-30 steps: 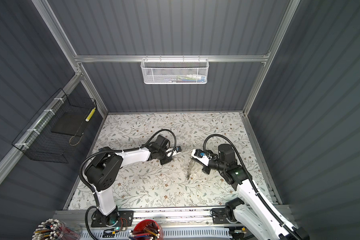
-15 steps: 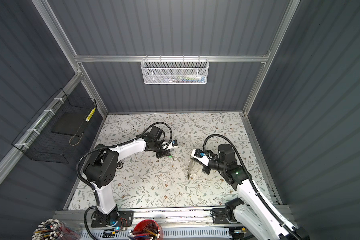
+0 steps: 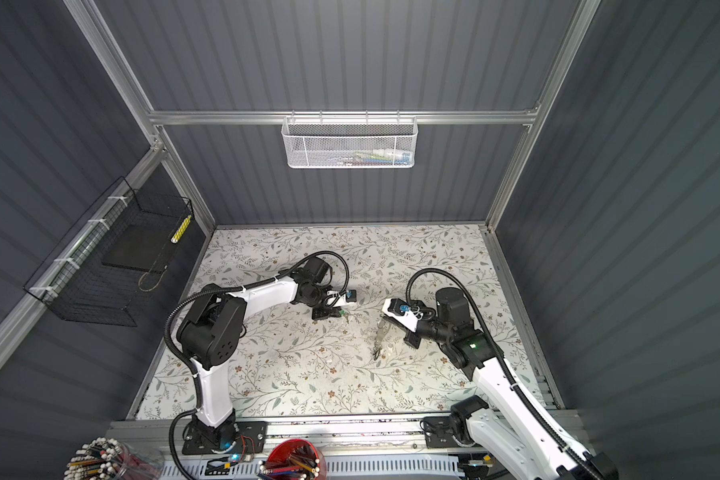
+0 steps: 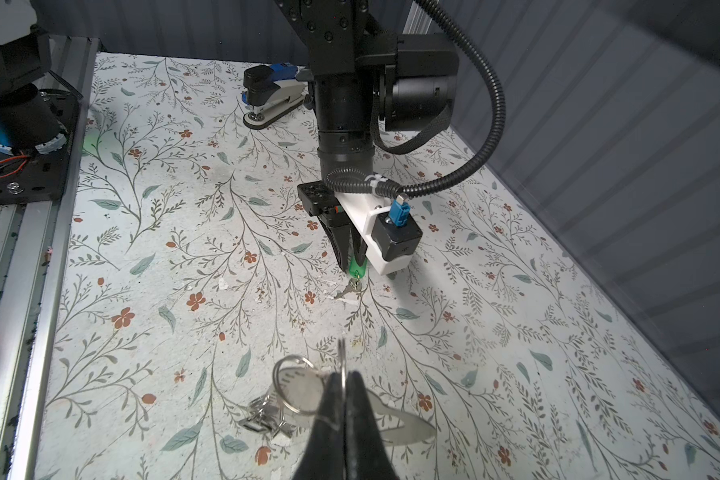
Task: Put the keys on the keyring
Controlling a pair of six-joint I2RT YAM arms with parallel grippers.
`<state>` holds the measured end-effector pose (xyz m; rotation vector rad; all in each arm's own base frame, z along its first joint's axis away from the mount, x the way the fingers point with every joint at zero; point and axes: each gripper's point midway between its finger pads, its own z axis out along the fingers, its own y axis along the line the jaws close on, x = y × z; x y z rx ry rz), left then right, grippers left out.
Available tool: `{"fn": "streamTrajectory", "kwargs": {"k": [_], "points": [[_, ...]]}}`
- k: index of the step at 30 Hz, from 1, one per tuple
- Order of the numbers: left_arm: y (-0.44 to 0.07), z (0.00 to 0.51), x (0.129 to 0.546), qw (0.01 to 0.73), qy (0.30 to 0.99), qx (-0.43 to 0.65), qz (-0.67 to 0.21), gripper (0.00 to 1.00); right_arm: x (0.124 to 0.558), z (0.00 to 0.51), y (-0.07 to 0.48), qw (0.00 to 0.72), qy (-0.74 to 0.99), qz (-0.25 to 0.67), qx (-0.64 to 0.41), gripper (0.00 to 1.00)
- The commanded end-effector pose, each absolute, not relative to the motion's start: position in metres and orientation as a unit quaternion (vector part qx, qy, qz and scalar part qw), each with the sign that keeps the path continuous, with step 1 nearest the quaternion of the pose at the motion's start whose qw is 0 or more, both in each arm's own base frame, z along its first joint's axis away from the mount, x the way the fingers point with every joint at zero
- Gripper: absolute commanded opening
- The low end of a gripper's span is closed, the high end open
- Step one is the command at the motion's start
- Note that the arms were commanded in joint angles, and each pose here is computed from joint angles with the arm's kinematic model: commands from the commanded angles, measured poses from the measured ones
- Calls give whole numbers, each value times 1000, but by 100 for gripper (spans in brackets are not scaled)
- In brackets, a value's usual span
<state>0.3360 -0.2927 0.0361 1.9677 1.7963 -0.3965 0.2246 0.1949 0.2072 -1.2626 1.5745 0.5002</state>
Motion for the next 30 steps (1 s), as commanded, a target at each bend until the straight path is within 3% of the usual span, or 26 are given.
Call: {"fn": "streamTrajectory", "kwargs": {"k": [1, 9, 30], "points": [[-303, 44, 340, 241, 631, 722, -150, 26, 226, 220, 198, 519, 639, 206, -528, 0], [-313, 45, 336, 242, 606, 747, -125, 30, 227, 220, 198, 520, 639, 204, -529, 0], [-317, 35, 339, 182, 575, 796, -59, 28, 226, 218, 197, 519, 640, 201, -530, 0]]}}
